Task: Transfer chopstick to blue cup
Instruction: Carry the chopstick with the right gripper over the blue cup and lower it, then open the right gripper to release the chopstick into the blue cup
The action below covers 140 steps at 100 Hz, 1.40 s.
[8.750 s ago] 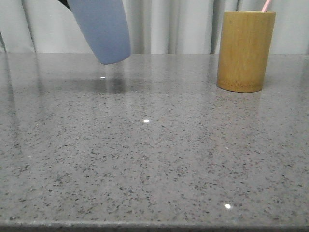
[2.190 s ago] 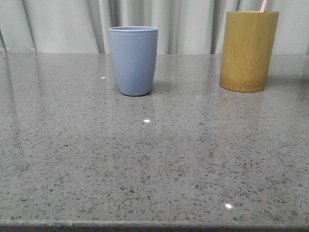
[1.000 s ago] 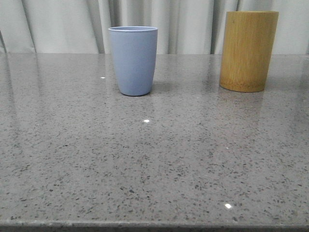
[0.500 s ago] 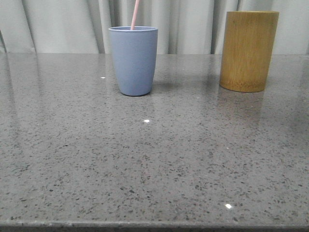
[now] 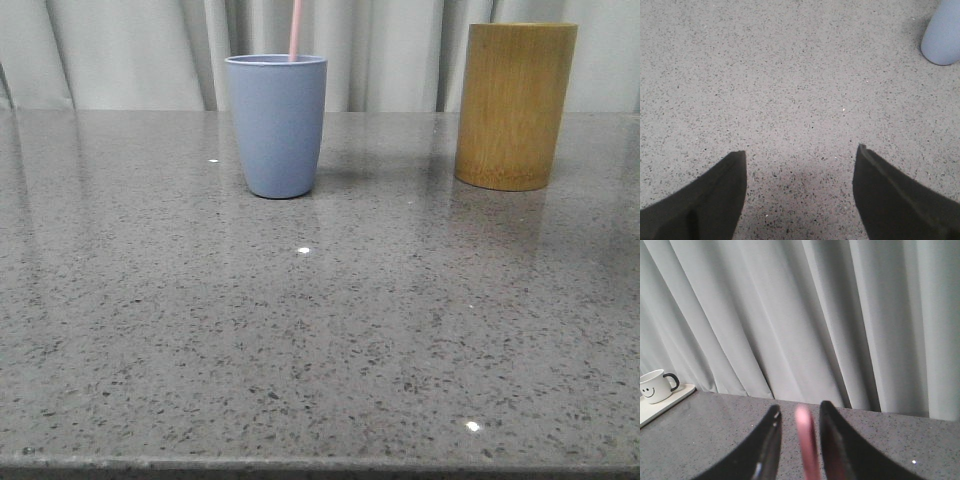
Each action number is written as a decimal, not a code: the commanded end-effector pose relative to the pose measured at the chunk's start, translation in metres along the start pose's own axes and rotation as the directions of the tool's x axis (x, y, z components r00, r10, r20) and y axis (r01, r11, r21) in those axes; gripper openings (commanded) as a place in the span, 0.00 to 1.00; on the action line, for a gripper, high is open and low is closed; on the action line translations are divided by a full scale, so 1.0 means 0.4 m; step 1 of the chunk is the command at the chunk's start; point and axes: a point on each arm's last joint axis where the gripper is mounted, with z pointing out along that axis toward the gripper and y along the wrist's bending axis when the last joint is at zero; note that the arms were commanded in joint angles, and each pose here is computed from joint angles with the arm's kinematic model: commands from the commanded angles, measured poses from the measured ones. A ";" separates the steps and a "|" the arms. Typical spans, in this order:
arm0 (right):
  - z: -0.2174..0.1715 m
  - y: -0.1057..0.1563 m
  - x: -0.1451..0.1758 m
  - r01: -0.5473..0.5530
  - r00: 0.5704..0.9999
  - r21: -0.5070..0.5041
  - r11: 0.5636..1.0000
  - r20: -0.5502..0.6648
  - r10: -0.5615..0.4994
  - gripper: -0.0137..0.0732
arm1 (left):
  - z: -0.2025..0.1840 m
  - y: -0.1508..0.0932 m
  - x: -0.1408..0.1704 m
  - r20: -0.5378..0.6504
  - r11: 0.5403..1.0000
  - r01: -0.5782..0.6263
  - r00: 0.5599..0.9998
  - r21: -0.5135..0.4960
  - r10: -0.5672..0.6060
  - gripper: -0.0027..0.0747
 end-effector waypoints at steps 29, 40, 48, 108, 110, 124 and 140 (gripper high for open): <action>-0.068 0.044 -0.142 0.008 0.993 -0.040 0.999 0.120 -0.003 0.62 | -0.016 -0.003 -0.026 0.086 1.000 0.011 0.996 0.006 -0.011 0.61; -0.117 0.035 -0.198 0.040 0.994 -0.003 0.999 0.103 -0.040 0.62 | -0.016 -0.003 -0.026 0.086 1.000 0.011 0.996 0.006 -0.011 0.61; -0.157 0.020 -0.238 0.078 0.993 0.040 0.996 0.082 -0.081 0.62 | -0.016 -0.003 -0.026 0.086 1.000 0.011 0.996 0.006 -0.011 0.61; -0.577 -0.096 -0.262 0.290 0.926 0.405 0.867 -0.346 -0.148 0.62 | -0.016 -0.003 -0.026 0.086 1.000 0.011 0.996 0.006 -0.011 0.61; -0.591 -0.094 -0.255 0.291 0.926 0.406 0.867 -0.345 -0.149 0.62 | -0.016 -0.003 -0.026 0.086 1.000 0.011 0.996 0.006 -0.011 0.61; -0.680 -0.078 -0.204 0.290 0.931 0.405 0.867 -0.330 -0.157 0.62 | -0.016 -0.003 -0.026 0.086 1.000 0.011 0.996 0.006 -0.011 0.61; -0.762 -0.067 -0.149 0.291 0.931 0.408 0.865 -0.330 -0.158 0.62 | -0.016 -0.003 -0.026 0.086 1.000 0.011 0.996 0.006 -0.011 0.61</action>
